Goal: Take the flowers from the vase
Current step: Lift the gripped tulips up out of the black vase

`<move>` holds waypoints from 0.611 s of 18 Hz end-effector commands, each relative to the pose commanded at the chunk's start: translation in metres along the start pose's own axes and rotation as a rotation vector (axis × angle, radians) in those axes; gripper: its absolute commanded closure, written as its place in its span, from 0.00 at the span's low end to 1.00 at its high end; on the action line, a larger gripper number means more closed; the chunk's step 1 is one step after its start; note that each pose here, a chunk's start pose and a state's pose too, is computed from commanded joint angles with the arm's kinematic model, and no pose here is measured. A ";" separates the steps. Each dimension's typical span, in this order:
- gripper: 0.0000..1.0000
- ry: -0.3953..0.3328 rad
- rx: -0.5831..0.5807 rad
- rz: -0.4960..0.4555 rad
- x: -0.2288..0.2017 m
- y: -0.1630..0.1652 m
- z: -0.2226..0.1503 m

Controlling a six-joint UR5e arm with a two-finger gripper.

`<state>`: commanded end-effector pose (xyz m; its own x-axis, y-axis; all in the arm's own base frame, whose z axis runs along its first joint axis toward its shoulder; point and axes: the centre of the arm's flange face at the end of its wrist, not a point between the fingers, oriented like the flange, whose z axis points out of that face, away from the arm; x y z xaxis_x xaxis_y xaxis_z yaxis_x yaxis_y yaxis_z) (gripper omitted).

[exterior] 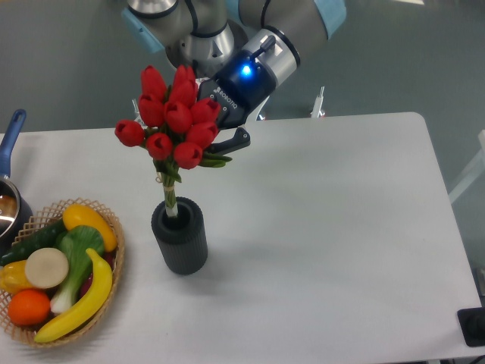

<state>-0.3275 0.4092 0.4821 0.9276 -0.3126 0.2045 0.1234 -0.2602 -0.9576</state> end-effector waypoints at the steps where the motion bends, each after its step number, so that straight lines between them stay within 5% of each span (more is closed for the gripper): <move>1: 0.61 -0.009 0.007 -0.004 -0.003 -0.002 -0.005; 11: 0.61 -0.064 0.023 0.044 -0.018 -0.024 -0.032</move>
<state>-0.3584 0.3918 0.5075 0.9527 -0.2643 0.1499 0.0899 -0.2260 -0.9700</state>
